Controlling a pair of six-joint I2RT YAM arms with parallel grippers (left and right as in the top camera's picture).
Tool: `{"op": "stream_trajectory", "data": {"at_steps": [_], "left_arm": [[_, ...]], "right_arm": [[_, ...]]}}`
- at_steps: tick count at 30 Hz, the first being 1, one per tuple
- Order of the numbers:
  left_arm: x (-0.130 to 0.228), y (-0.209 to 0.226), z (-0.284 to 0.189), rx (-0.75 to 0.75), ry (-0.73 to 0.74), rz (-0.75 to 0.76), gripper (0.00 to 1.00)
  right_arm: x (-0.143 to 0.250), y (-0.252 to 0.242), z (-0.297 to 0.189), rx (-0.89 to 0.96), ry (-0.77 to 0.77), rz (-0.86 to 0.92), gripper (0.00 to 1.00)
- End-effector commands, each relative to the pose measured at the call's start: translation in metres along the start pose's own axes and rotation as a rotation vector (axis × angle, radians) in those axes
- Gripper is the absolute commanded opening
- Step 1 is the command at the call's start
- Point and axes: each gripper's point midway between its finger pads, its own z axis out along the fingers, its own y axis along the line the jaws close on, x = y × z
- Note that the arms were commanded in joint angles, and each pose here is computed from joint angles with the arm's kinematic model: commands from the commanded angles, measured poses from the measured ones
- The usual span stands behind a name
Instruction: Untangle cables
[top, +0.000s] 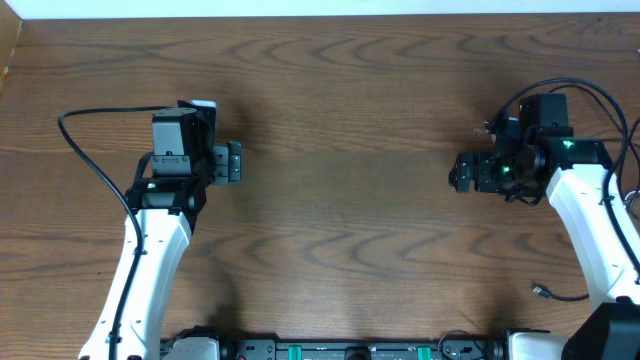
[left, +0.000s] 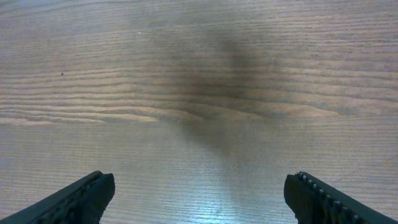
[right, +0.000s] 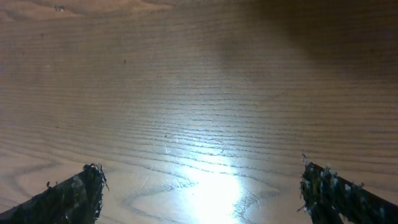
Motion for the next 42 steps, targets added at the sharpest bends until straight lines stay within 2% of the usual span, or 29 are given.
{"op": "stream_trajectory", "data": {"at_steps": [1, 17, 23, 29, 33, 42], "left_arm": [[0.001, 0.002, -0.001, -0.008, -0.001, -0.005, 0.92], [0.001, 0.002, -0.003, -0.008, -0.004, -0.006, 0.92], [-0.009, 0.006, -0.028, -0.016, -0.086, -0.012, 0.92], [-0.001, 0.007, -0.061, -0.024, -0.189, -0.021, 0.92], [0.006, 0.003, -0.082, 0.002, -0.314, -0.051, 0.92], [-0.015, 0.006, -0.143, 0.075, -0.797, -0.283, 0.92]], "right_arm": [[0.002, 0.003, 0.002, -0.008, 0.008, -0.018, 0.99], [0.002, 0.003, 0.002, -0.008, 0.008, -0.017, 0.99], [0.002, 0.003, 0.002, -0.008, 0.008, -0.018, 0.99], [0.002, 0.003, 0.002, -0.008, 0.008, -0.017, 0.99], [0.002, 0.003, 0.002, -0.008, 0.008, -0.018, 0.99], [0.002, 0.003, 0.002, -0.008, 0.008, -0.017, 0.99]]}}
